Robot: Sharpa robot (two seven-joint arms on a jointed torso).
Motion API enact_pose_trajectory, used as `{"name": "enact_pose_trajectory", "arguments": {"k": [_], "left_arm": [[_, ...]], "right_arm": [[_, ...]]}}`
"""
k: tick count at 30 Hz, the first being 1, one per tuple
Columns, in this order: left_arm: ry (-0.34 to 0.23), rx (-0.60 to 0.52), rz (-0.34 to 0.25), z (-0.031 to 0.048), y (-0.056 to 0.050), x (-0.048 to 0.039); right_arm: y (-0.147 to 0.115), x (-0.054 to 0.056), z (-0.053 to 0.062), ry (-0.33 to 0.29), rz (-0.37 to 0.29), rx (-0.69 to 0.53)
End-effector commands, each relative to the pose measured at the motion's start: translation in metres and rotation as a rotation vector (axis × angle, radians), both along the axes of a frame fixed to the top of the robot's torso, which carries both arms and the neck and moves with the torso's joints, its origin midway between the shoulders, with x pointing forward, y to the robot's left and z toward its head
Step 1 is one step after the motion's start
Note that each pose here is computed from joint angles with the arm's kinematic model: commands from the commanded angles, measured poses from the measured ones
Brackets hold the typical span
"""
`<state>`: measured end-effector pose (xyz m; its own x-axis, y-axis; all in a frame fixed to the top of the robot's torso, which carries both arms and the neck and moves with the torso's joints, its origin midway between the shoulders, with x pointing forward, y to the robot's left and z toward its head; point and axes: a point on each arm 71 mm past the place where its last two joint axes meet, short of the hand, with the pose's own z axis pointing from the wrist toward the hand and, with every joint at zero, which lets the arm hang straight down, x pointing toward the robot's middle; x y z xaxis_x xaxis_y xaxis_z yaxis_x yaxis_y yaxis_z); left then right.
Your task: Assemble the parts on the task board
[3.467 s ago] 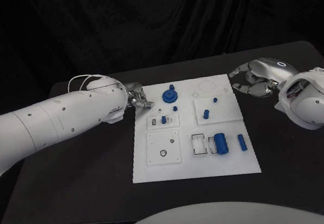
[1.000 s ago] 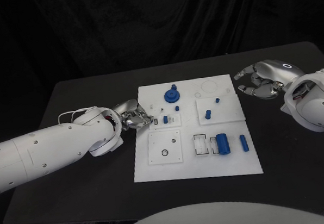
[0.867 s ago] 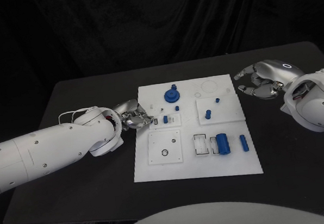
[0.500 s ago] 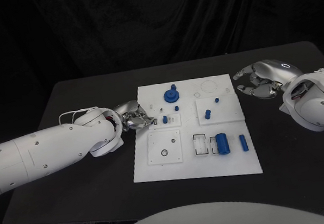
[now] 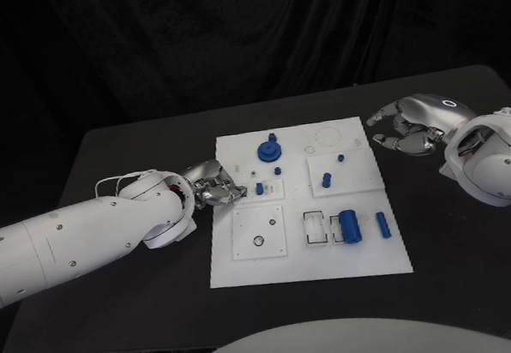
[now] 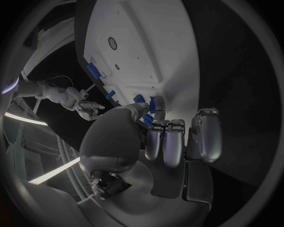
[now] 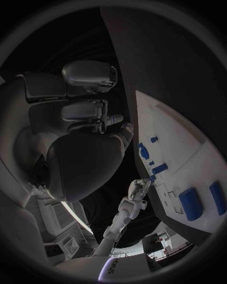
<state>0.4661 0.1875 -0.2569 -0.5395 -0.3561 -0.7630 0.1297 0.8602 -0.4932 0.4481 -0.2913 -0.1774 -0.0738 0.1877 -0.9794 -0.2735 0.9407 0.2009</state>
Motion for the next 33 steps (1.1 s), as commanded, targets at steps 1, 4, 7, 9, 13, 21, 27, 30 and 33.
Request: {"name": "enact_pose_trajectory", "arguments": {"k": [1, 4, 7, 9, 13, 21, 27, 30, 33], "left_arm": [[0.024, 0.009, -0.018, -0.0045, -0.0025, -0.0029], [0.024, 0.009, -0.018, -0.0047, -0.0026, -0.0027], [0.024, 0.008, -0.020, -0.0047, -0.0033, -0.0026], [0.022, 0.007, -0.022, -0.0047, -0.0040, -0.0023], [0.018, 0.003, -0.024, -0.0045, -0.0053, -0.0017], [0.004, -0.004, -0.023, -0.0041, -0.0060, 0.0002], [0.001, -0.005, -0.022, -0.0042, -0.0057, 0.0012], [-0.001, -0.006, -0.022, -0.0042, -0.0056, 0.0016], [-0.004, -0.008, -0.021, -0.0040, -0.0056, 0.0019]], "right_arm": [[-0.0005, -0.0001, -0.0013, 0.003, -0.012, -0.002], [-0.0004, 0.0000, -0.0015, 0.003, -0.012, -0.003], [-0.0005, 0.0000, -0.0017, 0.005, -0.012, -0.004], [-0.0006, 0.0001, -0.0018, 0.006, -0.013, -0.004], [-0.0005, 0.0001, -0.0020, 0.007, -0.012, -0.005], [-0.0005, 0.0001, -0.0021, 0.008, -0.012, -0.005], [-0.0007, 0.0000, -0.0022, 0.008, -0.013, -0.006], [-0.0007, 0.0000, -0.0022, 0.009, -0.013, -0.006], [-0.0007, 0.0000, -0.0022, 0.009, -0.013, -0.006]]}}
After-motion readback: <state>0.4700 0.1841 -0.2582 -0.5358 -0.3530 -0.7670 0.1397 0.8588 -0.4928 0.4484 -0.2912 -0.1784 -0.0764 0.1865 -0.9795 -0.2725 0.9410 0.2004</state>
